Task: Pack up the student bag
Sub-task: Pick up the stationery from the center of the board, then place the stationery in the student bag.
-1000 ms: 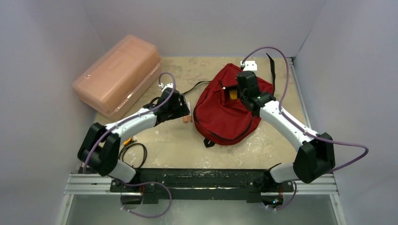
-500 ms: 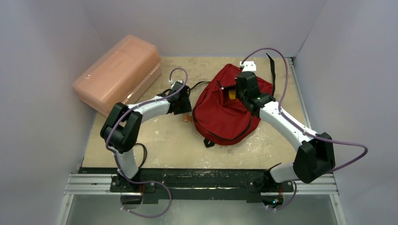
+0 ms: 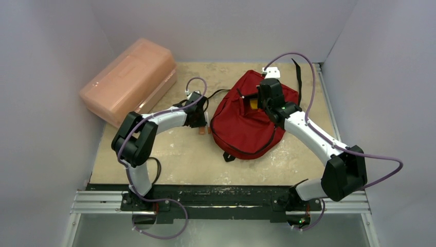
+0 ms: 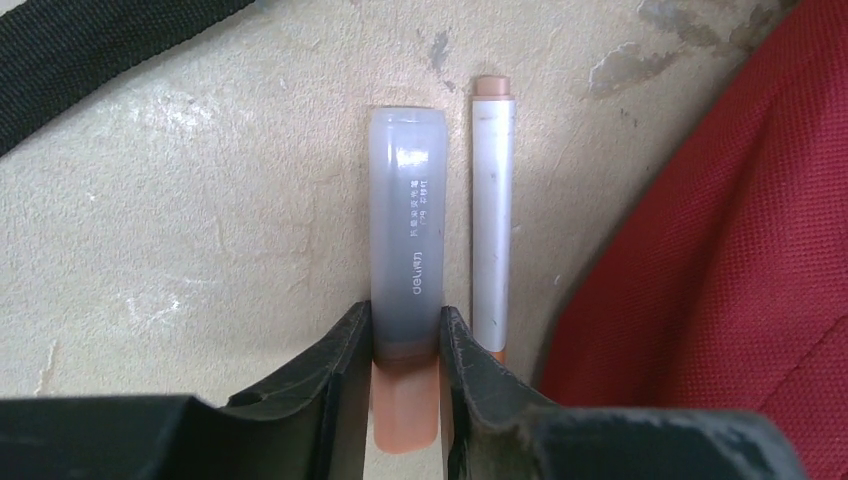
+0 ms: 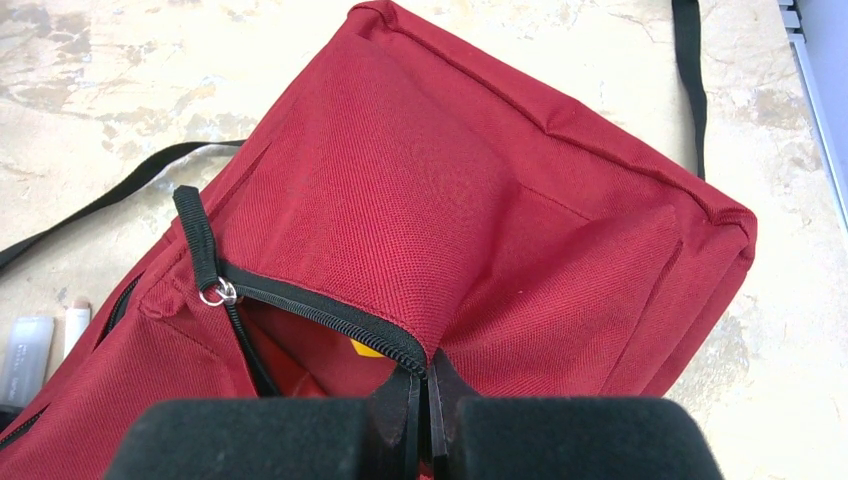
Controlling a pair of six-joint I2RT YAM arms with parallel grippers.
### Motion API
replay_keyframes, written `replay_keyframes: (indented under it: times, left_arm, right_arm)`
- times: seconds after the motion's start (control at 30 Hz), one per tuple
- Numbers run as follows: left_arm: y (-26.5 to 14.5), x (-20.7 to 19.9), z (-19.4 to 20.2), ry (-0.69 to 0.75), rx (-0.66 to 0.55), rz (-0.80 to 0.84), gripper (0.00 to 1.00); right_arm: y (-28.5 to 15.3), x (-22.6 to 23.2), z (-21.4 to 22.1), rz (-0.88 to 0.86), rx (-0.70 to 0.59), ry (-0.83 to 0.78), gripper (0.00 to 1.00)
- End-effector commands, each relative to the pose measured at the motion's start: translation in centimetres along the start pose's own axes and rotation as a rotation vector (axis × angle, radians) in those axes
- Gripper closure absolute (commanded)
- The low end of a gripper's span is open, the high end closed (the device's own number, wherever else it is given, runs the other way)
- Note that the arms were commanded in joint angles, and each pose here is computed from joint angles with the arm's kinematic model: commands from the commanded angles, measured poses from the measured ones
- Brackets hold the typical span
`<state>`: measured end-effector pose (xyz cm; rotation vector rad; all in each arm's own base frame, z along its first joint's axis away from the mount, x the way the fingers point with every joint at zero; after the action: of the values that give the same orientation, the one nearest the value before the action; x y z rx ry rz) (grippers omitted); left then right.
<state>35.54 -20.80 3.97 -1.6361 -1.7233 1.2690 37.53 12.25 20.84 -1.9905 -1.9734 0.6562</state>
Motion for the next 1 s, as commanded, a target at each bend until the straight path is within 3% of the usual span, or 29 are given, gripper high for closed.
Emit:
replay_keyframes:
  times: [0.0, 0.07, 0.27, 0.4, 0.53, 0.77, 0.87, 0.97]
  left_arm:
    - [-0.6, 1.1, 0.1, 0.048, 0.004, -0.035, 0.89]
    - [-2.2, 0.9, -0.3, 0.033, -0.030, 0.002, 1.00]
    - [-11.7, -3.5, -2.3, -0.012, -0.139, 0.391, 1.00]
    - [-17.1, -8.2, -2.2, -0.110, -0.094, 0.747, 1.00]
    - [-19.2, -13.1, 0.0, -0.256, 0.034, 1.055, 1.00]
    - [-18.0, -22.5, 4.5, -0.346, 0.250, 1.275, 1.00]
    - [-15.7, -24.9, 4.8, -0.386, 0.299, 1.241, 1.00]
    - [-13.3, -25.4, 4.2, -0.418, 0.249, 1.151, 1.00]
  right_arm:
    - [-0.9, 0.1, -3.1, -0.026, -0.105, 0.056, 1.00]
    - [-1.1, 0.4, -3.2, -0.044, -0.106, 0.053, 1.00]
    - [-1.2, 0.6, -3.4, -0.064, -0.114, 0.058, 1.00]
    - [-1.2, 0.8, -3.4, -0.071, -0.116, 0.065, 1.00]
    - [-1.3, 1.1, -3.6, -0.091, -0.120, 0.065, 1.00]
    - [-1.8, 0.8, -3.8, -0.090, -0.129, 0.065, 1.00]
    - [-2.0, 0.7, -4.0, -0.090, -0.137, 0.065, 1.00]
    - [-2.3, 0.5, -4.2, -0.085, -0.146, 0.068, 1.00]
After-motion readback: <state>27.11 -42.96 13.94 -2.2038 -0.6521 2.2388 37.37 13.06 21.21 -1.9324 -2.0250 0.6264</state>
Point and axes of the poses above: each gripper's point midway between its finger pads, its own y axis out along the fingers, its own x axis along the line the jaws close on, z = x × y, the point moved 2 cm from there along -y, back along the fingers, and after that the axes turned 6 degrees about -y, right-handed, at the moved point
